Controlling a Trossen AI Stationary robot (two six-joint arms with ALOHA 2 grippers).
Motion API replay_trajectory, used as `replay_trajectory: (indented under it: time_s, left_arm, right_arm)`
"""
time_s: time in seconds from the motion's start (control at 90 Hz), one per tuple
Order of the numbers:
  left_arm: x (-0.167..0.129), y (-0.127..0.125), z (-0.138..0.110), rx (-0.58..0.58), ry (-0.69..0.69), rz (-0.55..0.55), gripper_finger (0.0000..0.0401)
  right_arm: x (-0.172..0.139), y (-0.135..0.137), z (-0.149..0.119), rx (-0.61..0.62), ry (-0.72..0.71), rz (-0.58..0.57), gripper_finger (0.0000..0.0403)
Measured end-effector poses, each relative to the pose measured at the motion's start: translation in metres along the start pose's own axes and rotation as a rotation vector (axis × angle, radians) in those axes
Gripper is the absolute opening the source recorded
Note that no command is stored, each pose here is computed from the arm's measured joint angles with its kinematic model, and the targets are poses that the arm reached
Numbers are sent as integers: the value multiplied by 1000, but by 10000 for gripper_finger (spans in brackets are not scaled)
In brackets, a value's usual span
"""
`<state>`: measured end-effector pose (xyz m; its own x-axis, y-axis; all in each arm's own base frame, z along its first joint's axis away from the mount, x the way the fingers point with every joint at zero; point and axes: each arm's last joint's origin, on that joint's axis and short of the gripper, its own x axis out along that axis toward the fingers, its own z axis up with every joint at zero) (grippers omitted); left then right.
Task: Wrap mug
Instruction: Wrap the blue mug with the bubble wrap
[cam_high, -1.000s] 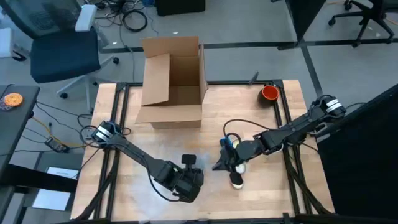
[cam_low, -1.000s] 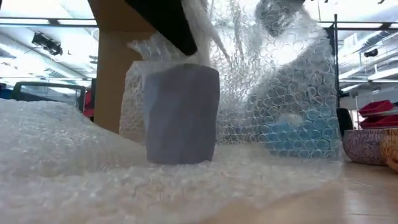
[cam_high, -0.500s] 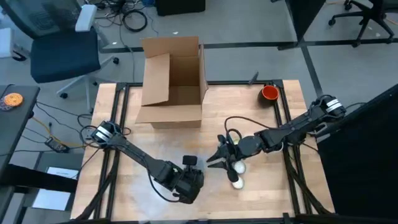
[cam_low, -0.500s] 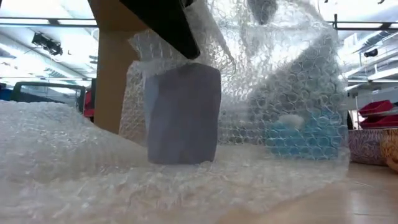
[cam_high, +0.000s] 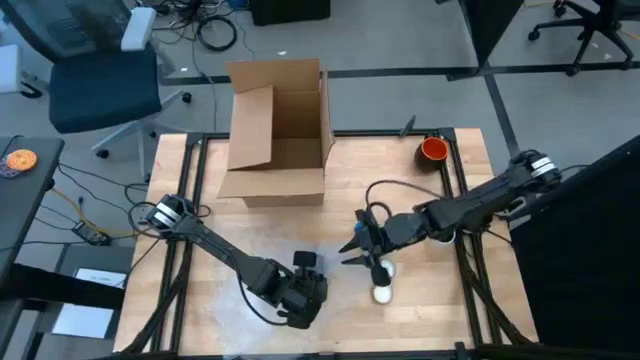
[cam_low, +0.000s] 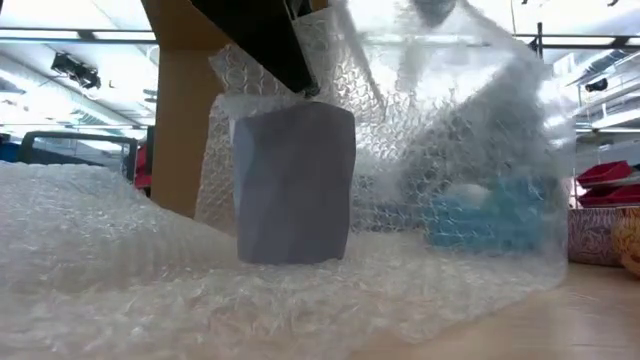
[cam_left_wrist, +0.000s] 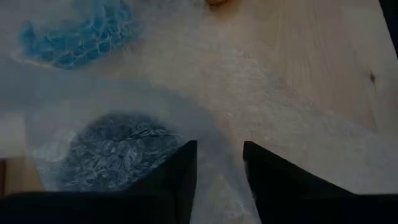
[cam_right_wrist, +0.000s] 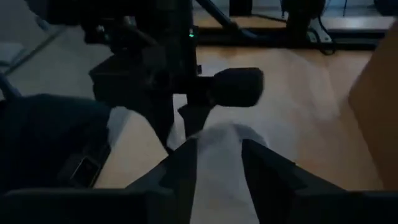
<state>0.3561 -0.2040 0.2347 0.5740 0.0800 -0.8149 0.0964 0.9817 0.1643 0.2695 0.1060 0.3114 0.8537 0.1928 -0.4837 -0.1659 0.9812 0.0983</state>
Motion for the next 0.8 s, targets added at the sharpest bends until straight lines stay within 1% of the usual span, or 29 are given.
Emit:
replay_trajectory:
  time_s: [0.089,0.189,0.3,0.367,0.422,0.5,0.578,0.656,0.722,0.8]
  left_arm:
    - [0,0,0,-1,-1,0,117]
    - [0,0,1,-5,-12,-3,117]
    - [0,-1,3,-12,-29,-9,117]
    - [0,-1,4,-15,-35,-11,117]
    - [0,-1,4,-18,-42,-15,117]
    - [0,-2,5,-19,-45,-21,117]
    - [0,-2,5,-19,-44,-23,117]
    - [0,-2,5,-19,-43,-27,117]
    - [0,-2,5,-18,-42,-28,117]
    - [0,-2,5,-14,-42,-28,117]
  right_arm:
    - [-19,4,-3,43,126,-34,115]
    - [-34,7,-19,121,288,-83,120]
    - [-44,11,-41,210,497,-175,124]
    - [-48,14,-50,219,561,-249,127]
    - [-48,16,-56,183,574,-322,128]
    - [-44,16,-67,89,558,-421,128]
    - [-35,16,-80,19,557,-466,128]
    - [-22,18,-91,7,549,-439,128]
    - [-8,22,-96,22,506,-357,128]
    - [8,31,-92,30,407,-253,128]
